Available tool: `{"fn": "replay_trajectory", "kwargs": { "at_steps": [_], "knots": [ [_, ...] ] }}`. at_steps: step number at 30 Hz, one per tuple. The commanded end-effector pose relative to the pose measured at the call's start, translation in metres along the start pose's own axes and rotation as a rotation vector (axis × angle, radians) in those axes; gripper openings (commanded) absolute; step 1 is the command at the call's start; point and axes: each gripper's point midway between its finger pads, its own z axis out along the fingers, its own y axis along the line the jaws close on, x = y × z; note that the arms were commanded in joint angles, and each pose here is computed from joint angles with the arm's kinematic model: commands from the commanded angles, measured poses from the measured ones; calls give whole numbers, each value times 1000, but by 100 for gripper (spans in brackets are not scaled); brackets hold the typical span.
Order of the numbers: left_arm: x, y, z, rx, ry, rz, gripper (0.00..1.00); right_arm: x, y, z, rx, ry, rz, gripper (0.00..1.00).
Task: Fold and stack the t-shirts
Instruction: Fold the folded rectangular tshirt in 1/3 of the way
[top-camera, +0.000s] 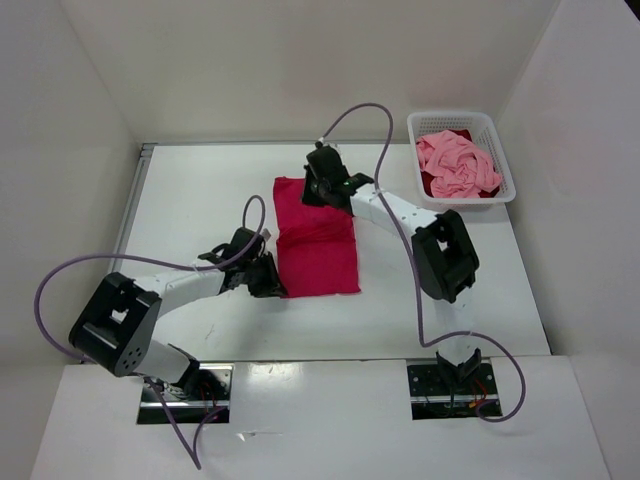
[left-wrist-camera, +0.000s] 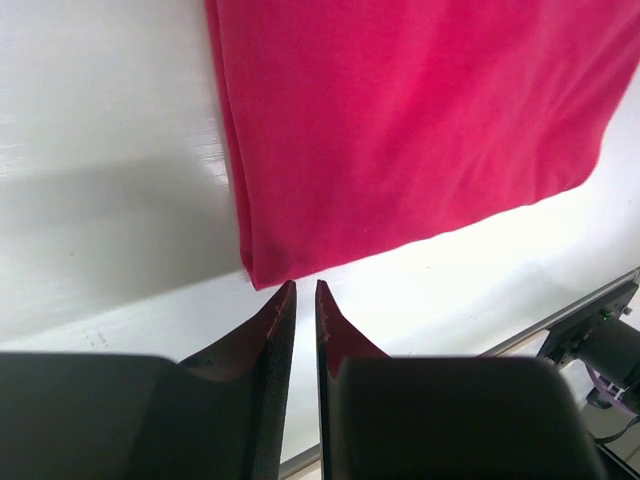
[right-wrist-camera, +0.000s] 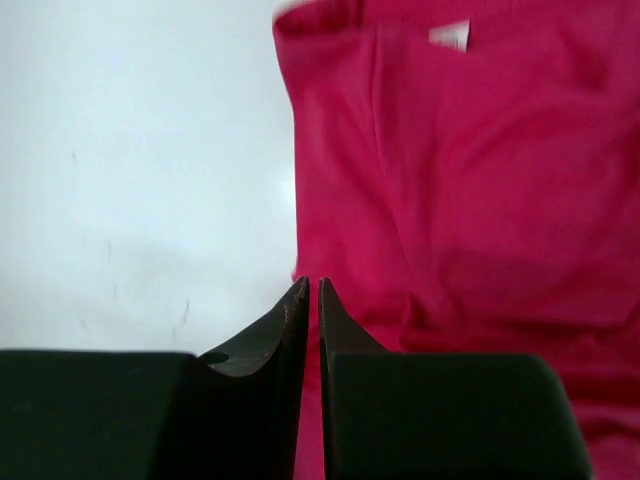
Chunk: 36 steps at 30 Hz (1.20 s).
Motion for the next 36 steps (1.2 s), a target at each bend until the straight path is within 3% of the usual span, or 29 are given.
{"fn": "replay_trajectory", "kwargs": {
  "at_steps": [1, 8, 15, 18, 27, 31, 36],
  "knots": [
    [-11, -8, -11, 10, -52, 31, 20, 30, 0, -37, -60, 108, -14, 12],
    [-24, -22, -15, 40, -84, 43, 21, 119, -18, -54, -125, 376, 17, 13],
    [-13, -21, -6, 77, -48, -16, 22, 134, -8, -13, -143, 445, 8, 12],
    [-8, -10, 5, 32, -16, -23, 23, 118, 5, 8, -157, 412, -6, 12],
    [6, 16, 15, -57, 21, -57, 23, 79, -23, 48, -86, 354, 12, 11],
    [-7, 3, -4, -46, -38, -53, 29, 55, -13, 34, -121, 313, -4, 11],
    [-28, -21, -21, -3, -95, -12, 32, 27, -12, -15, -165, 255, 13, 12]
  ]
}}
